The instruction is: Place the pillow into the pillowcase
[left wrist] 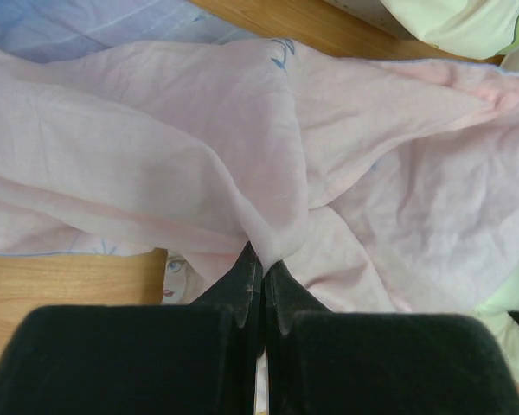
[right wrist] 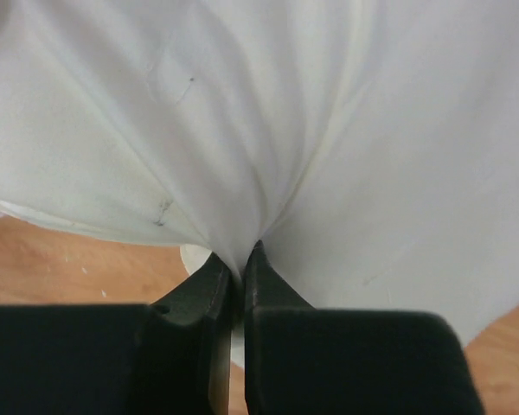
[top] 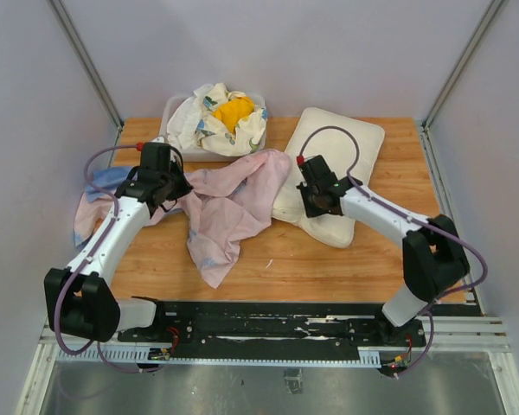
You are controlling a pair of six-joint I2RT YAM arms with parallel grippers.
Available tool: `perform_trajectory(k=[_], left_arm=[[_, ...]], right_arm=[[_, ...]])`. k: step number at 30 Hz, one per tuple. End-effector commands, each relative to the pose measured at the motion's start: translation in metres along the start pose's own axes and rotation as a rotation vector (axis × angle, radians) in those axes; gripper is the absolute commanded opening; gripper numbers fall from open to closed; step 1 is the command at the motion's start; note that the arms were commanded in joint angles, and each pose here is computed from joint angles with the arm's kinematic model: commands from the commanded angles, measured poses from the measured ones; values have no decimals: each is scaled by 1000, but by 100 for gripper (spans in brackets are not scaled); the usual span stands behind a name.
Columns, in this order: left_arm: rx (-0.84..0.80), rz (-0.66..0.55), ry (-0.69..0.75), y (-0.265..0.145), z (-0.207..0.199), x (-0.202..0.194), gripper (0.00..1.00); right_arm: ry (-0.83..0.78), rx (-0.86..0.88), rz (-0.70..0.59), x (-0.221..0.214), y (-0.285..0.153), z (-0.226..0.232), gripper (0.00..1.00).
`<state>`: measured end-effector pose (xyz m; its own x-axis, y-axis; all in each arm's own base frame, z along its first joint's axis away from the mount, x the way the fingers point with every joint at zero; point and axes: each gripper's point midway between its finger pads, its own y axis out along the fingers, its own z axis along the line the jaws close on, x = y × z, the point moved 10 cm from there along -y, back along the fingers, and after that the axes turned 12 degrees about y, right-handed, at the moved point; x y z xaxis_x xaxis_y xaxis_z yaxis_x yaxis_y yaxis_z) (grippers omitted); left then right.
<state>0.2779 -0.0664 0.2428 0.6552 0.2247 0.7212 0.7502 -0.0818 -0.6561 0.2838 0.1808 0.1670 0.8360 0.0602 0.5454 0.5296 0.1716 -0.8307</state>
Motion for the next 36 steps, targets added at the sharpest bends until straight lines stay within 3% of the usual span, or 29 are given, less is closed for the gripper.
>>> perform_trajectory(k=[1, 6, 13, 25, 30, 36], left_arm=[[-13, -22, -10, 3, -1, 5, 0], [-16, -23, -14, 7, -1, 5, 0], [3, -5, -12, 15, 0, 4, 0], [-39, 4, -23, 18, -4, 4, 0], [-82, 3, -36, 15, -8, 5, 0], [-137, -1, -35, 5, -13, 11, 0]], right_arm=[[80, -120, 26, -24, -47, -27, 1], [102, -104, -63, -28, -94, -37, 1], [138, -222, -140, -34, -131, -57, 1], [109, -15, -290, -10, -199, -38, 1], [-12, 54, -259, -5, -197, 2, 1], [-95, 162, -175, -15, -162, 54, 1]])
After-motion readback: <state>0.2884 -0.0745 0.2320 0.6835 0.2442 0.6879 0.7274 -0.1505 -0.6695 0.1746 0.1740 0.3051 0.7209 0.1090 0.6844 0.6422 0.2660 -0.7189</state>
